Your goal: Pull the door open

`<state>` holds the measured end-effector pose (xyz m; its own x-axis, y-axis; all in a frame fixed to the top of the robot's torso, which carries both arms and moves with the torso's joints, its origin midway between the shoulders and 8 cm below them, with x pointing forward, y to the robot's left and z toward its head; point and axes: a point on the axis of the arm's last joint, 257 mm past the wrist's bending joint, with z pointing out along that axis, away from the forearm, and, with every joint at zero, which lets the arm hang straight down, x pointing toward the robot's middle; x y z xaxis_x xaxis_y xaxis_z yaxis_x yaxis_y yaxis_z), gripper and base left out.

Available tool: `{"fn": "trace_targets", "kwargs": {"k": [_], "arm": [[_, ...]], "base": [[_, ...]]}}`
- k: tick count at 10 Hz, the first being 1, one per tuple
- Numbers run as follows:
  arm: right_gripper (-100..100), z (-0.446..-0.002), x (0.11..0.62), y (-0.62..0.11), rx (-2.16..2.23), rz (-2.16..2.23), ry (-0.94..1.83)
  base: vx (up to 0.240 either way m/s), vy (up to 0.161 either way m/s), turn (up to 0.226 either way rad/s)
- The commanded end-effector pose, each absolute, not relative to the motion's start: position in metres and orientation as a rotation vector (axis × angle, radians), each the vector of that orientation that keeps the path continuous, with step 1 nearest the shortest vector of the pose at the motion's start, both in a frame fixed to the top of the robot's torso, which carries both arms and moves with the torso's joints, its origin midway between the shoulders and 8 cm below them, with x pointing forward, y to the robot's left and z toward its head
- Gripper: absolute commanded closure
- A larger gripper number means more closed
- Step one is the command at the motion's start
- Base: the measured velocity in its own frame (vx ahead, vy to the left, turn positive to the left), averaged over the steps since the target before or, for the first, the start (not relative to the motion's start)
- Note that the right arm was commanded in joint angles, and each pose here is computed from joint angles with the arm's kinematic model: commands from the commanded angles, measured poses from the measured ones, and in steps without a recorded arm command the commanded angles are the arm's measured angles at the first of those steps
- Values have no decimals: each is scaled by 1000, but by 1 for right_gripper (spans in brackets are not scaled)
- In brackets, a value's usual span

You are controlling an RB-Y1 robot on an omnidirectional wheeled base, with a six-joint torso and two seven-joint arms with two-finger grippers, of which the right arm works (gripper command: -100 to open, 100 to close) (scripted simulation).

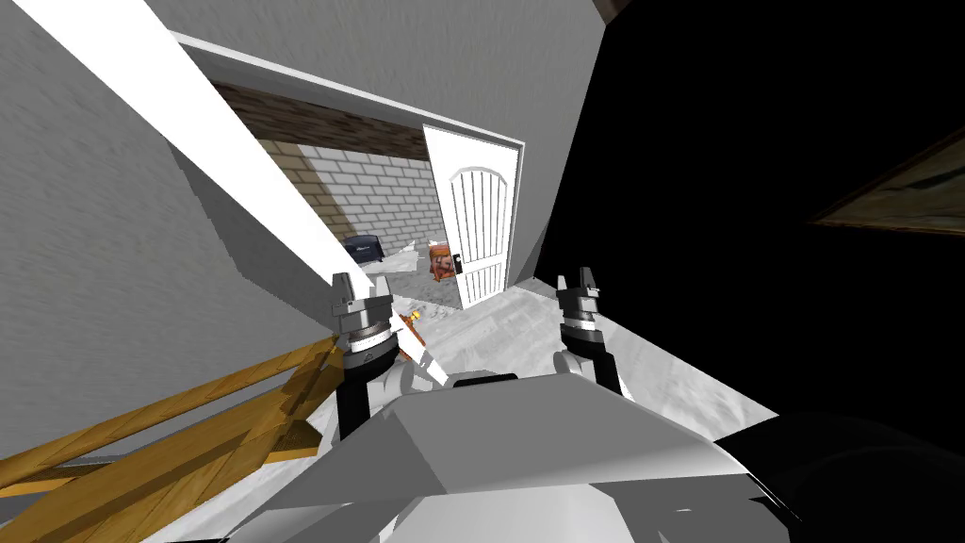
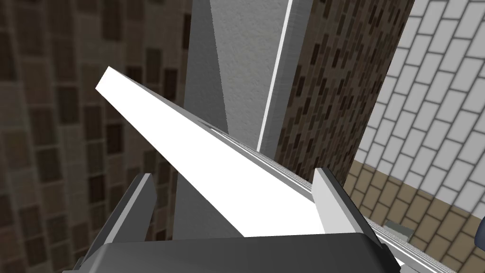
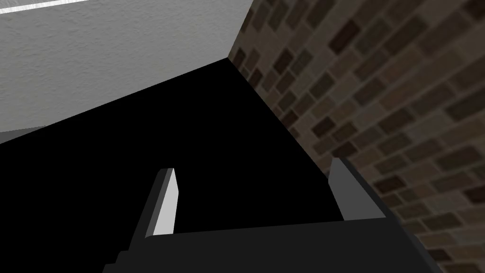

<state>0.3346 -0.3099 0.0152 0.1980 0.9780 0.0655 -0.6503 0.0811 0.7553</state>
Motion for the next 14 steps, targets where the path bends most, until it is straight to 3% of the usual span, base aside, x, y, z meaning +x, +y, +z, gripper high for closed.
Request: {"fn": "trace_targets", "kwargs": {"k": [1, 14], "arm": [[-100, 7, 343, -307, 769, 1315, 553], [-100, -60, 410, -281, 845, 1364, 688]], "base": [[-27, 48, -53], [68, -51, -13]]}}
